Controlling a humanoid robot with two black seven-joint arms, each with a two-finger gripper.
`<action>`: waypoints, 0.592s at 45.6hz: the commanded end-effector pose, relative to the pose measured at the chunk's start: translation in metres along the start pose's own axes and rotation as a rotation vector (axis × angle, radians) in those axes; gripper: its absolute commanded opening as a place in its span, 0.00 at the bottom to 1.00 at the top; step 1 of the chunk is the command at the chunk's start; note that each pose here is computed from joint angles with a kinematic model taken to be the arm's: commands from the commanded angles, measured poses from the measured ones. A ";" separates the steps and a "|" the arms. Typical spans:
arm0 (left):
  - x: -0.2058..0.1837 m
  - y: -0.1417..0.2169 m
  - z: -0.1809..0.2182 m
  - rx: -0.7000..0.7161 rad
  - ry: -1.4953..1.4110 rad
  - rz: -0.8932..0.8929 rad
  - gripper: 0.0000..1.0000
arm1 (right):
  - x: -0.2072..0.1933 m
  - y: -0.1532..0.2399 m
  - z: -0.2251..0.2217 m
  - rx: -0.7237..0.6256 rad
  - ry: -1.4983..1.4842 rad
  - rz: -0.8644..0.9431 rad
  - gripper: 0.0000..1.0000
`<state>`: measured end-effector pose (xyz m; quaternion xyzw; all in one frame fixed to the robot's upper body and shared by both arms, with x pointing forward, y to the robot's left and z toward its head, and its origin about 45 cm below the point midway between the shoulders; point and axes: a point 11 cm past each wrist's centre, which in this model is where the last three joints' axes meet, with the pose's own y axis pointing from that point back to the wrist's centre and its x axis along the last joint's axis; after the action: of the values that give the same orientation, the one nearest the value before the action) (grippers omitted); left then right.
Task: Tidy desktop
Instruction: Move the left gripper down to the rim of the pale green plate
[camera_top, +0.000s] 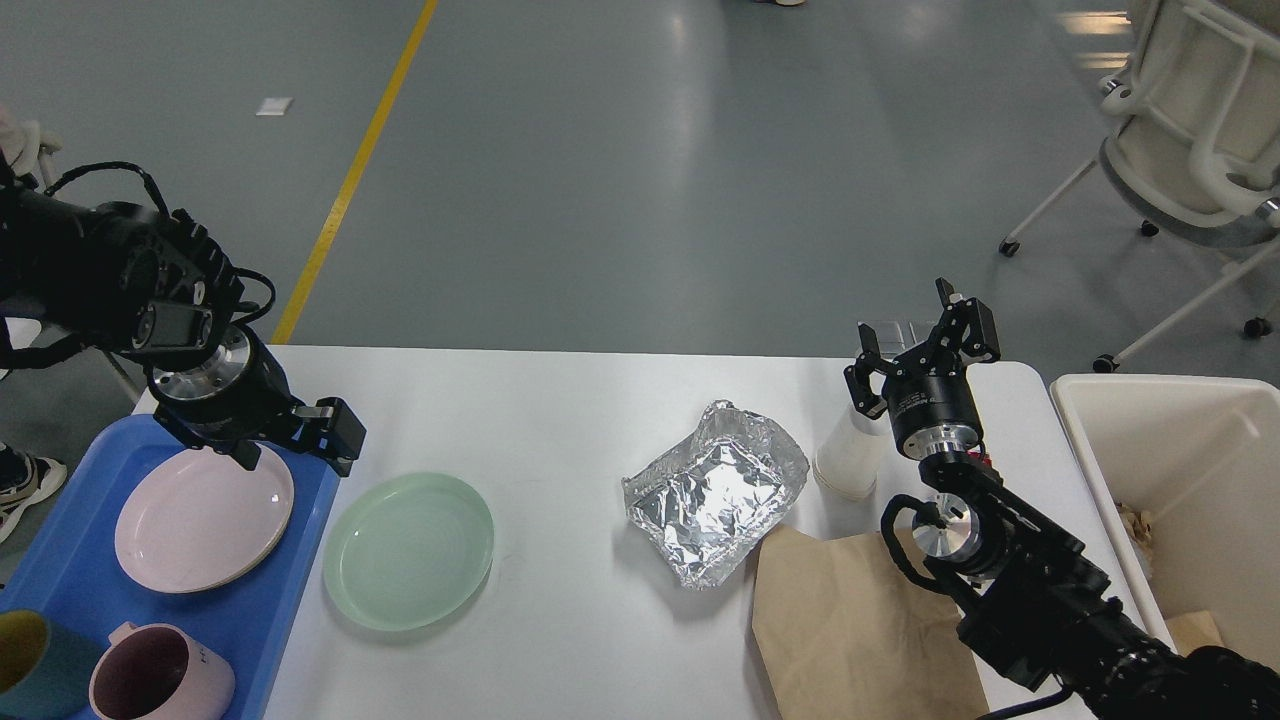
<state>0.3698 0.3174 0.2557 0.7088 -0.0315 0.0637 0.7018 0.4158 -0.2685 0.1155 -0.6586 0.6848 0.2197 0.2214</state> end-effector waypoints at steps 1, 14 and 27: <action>-0.013 -0.023 0.011 -0.017 0.004 -0.049 0.89 | 0.000 0.000 0.000 0.000 0.000 0.000 1.00; -0.043 -0.068 0.037 -0.061 -0.022 -0.181 0.91 | 0.000 0.000 0.000 -0.001 0.001 0.000 1.00; -0.044 -0.092 0.052 -0.011 -0.094 -0.239 0.93 | 0.000 0.000 0.000 0.000 0.000 0.000 1.00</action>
<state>0.3390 0.2704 0.1715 0.6921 0.0392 -0.0401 0.7196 0.4158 -0.2686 0.1155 -0.6585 0.6849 0.2197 0.2213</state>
